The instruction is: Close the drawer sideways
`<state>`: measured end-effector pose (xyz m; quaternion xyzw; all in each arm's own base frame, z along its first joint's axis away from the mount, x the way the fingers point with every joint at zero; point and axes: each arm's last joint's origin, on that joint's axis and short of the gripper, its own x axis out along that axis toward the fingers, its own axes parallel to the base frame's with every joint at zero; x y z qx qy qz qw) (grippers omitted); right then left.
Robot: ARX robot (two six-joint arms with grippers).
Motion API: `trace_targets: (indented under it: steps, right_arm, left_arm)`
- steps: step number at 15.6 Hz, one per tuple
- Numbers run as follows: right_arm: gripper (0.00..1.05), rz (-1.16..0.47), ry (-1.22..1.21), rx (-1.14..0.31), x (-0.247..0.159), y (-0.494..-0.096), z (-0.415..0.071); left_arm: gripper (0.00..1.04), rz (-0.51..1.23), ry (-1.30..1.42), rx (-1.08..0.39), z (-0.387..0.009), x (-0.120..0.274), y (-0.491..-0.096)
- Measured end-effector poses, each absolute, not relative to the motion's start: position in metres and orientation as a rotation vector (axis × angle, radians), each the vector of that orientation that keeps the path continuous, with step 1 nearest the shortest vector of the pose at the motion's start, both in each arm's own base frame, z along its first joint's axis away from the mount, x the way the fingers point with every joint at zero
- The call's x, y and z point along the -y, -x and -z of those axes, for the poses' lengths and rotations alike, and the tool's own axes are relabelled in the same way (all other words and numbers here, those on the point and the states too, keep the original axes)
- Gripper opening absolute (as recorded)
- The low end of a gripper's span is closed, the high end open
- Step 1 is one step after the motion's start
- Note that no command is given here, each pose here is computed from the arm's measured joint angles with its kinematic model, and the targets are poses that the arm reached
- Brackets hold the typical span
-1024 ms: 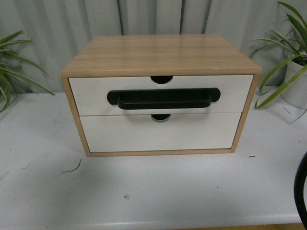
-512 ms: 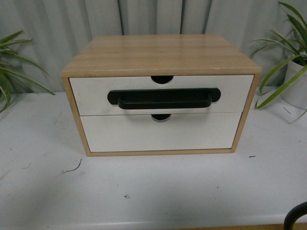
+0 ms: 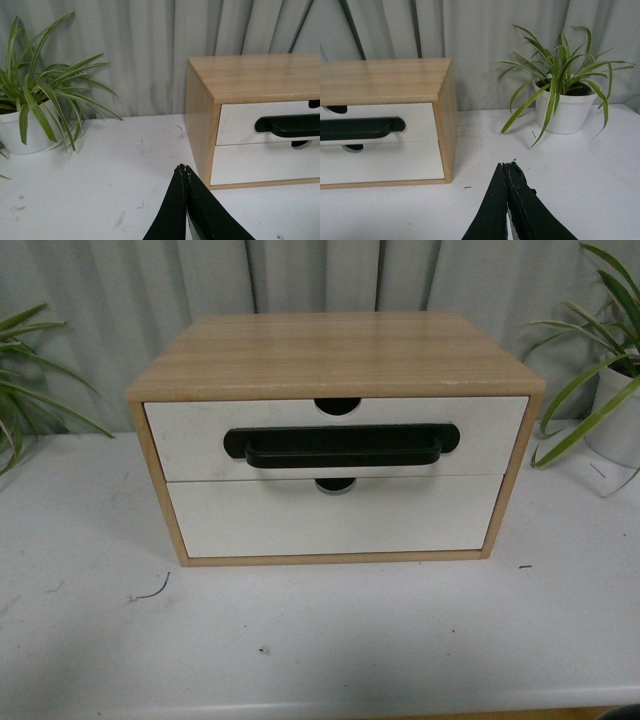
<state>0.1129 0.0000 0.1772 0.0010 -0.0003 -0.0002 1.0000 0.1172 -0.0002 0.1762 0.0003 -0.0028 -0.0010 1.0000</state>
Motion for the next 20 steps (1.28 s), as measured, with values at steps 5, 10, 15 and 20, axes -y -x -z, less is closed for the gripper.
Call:
trace_targets:
  steps: [5, 10, 15, 20]
  right_arm:
    - [0.02, 0.0, -0.001, 0.008, 0.0, -0.107, -0.17]
    - [0.02, 0.0, 0.0, 0.006, 0.0, -0.097, -0.167]
    - [0.02, 0.001, 0.0, 0.006, 0.0, -0.097, -0.167]
    - [0.13, 0.0, 0.001, 0.006, 0.0, -0.097, -0.167]
  left_arm:
    - [0.02, 0.002, -0.001, 0.01, -0.17, 0.0, -0.111]
    - [0.02, 0.002, -0.001, 0.022, -0.169, 0.0, -0.097]
    - [0.02, 0.002, -0.001, 0.002, -0.167, 0.0, -0.097]
    - [0.24, 0.002, 0.0, 0.001, -0.167, 0.0, -0.097]
